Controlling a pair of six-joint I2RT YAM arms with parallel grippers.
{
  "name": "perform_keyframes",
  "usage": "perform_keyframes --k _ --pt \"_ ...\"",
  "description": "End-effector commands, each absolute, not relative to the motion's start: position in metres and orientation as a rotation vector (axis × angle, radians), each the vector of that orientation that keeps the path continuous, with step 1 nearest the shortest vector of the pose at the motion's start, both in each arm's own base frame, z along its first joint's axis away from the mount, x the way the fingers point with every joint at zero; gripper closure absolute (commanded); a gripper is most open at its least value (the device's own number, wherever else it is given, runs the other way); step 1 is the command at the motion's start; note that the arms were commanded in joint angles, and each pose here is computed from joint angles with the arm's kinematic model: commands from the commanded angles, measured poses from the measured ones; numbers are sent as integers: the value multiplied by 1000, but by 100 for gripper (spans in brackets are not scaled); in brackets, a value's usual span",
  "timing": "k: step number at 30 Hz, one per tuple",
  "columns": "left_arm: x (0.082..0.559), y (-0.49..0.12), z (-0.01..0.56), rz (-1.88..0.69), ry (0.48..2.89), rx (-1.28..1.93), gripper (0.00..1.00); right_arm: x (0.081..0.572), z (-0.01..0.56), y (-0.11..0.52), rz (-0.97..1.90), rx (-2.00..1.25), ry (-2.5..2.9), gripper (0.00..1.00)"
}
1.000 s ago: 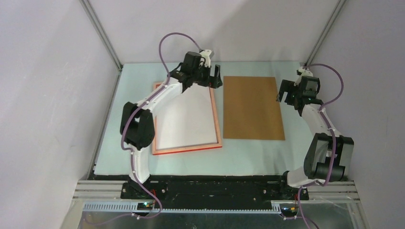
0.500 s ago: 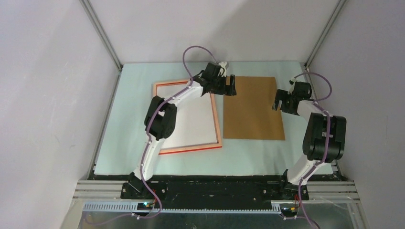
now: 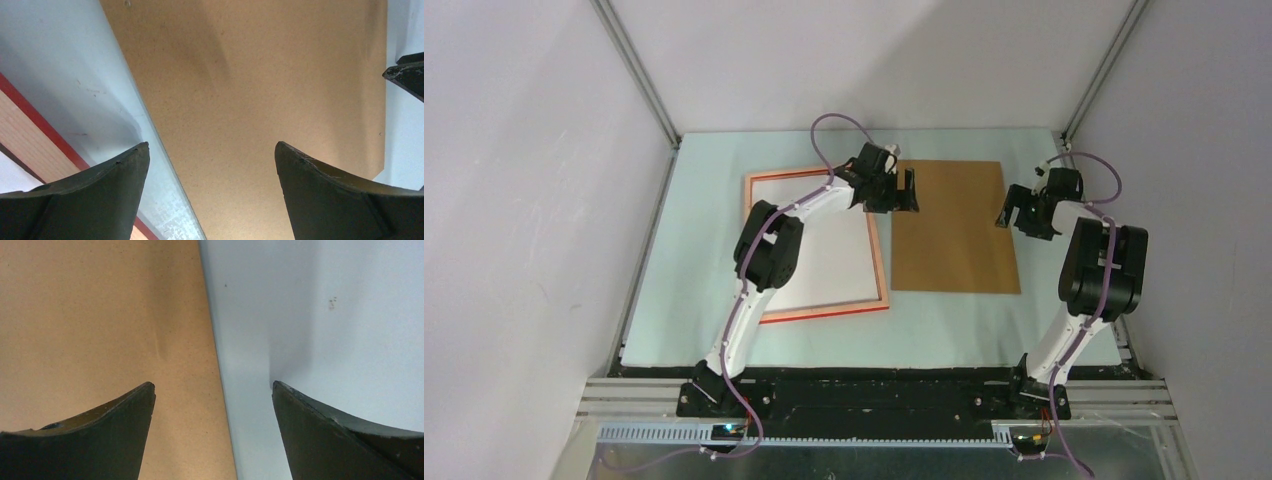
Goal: Put the photo into the frame
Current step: Turn over the photo frame item at the center of the board.
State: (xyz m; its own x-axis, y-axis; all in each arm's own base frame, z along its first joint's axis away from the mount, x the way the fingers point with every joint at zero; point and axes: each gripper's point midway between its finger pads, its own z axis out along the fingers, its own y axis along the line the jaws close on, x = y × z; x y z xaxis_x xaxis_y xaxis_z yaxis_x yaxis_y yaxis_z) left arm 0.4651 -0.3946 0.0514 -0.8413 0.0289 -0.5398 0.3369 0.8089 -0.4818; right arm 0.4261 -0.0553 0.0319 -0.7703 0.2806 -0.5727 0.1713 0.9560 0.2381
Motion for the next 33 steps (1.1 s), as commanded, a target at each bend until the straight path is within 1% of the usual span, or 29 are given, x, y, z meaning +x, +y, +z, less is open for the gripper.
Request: perform_keyframes --k 1,7,13,22,26,33 --pt "450 -402 56 -863 2500 241 0 424 23 -40 349 346 2517 9" --pt "431 -412 50 -932 2547 245 0 427 26 -25 443 338 2523 11" --pt "416 -411 40 -966 2608 201 0 422 15 -18 481 335 2589 12" --pt "413 -413 41 -997 2616 193 0 419 18 -5 608 320 2614 14" --pt "413 -414 44 -1012 2612 191 0 419 39 7 730 284 2562 16" --pt "410 -416 52 -1036 2606 193 0 407 106 32 955 184 2431 19"
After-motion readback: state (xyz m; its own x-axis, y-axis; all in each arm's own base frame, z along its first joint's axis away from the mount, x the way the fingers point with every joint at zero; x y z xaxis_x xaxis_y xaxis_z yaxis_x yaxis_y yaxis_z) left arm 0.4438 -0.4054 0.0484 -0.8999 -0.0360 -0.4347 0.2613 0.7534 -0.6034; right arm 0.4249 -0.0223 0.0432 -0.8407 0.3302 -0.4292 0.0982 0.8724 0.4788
